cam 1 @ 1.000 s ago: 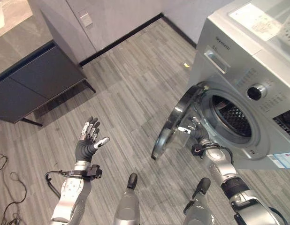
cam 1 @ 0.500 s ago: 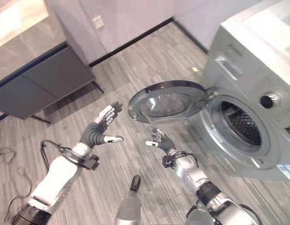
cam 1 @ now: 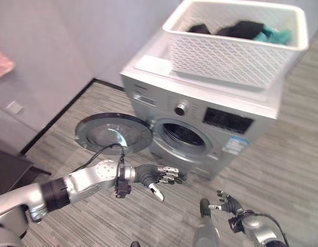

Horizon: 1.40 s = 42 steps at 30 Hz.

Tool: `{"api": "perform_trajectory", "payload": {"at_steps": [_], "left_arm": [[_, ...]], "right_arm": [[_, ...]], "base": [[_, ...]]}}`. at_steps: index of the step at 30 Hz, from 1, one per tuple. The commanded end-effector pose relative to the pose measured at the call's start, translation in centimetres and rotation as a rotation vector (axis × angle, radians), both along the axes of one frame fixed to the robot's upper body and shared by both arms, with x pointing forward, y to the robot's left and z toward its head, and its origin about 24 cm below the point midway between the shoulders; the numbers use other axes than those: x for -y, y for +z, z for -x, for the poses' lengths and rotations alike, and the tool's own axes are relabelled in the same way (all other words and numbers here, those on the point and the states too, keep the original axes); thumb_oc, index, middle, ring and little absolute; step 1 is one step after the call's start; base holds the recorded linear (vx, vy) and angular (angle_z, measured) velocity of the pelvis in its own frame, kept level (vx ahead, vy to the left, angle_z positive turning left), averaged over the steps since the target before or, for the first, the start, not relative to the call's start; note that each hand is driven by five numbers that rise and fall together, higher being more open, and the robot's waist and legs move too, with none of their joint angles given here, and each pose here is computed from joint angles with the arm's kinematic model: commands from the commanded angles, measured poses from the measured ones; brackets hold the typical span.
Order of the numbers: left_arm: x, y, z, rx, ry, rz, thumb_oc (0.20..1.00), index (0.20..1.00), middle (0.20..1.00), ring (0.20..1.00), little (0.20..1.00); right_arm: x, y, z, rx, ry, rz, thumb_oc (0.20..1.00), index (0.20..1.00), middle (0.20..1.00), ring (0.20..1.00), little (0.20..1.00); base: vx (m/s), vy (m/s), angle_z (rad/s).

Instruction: Grab the laundry basket,head to the washer,open it,put in the laundry and shut it.

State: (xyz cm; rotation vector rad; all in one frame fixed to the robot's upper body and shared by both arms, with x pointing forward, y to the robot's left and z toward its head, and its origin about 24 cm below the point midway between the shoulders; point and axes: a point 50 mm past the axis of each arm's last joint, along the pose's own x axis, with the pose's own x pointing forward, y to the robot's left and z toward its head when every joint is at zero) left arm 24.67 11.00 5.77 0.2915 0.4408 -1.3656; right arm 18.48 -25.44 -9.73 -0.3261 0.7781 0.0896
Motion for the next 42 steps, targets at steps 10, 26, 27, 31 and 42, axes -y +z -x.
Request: {"api": "perform_trajectory", "payload": {"at_steps": [10,26,27,31,42], "left_arm": [[-10.5,-7.8,-8.2,0.615,0.455,-1.0,1.0,1.0,1.0,1.0,1.0],[-22.3,-7.2,-2.8,0.439,1.268,-0.934,1.0,1.0,1.0,1.0,1.0],[-22.1,-7.1,-2.9,0.448,1.277,-0.919,1.0,1.0,1.0,1.0,1.0],[-21.7,-7.2,-2.8,0.451,1.326,-0.862,1.0,1.0,1.0,1.0,1.0],[-21.1,-8.2,0.9,0.417,1.439,-0.682,1.0,1.0,1.0,1.0,1.0]], "right_arm": [[-2.3,4.5,-3.8,0.294,-0.025,-0.176,1.0,1.0,1.0,1.0,1.0],[1.1,4.7,-0.6,0.3,-0.197,-0.187,1.0,1.0,1.0,1.0,1.0],[1.2,5.1,-1.0,0.323,-0.205,-0.188,1.0,1.0,1.0,1.0,1.0],[2.8,8.1,-2.4,0.462,-0.215,-0.131,1.0,1.0,1.0,1.0,1.0],[5.4,6.7,-0.2,0.368,-0.29,-0.035,1.0,1.0,1.0,1.0,1.0]], "base": [[-0.04,-0.051,-0.17],[0.12,-0.259,-0.39],[0.04,-0.017,-0.02],[0.05,0.122,0.23],[0.16,0.218,-0.5]]}}
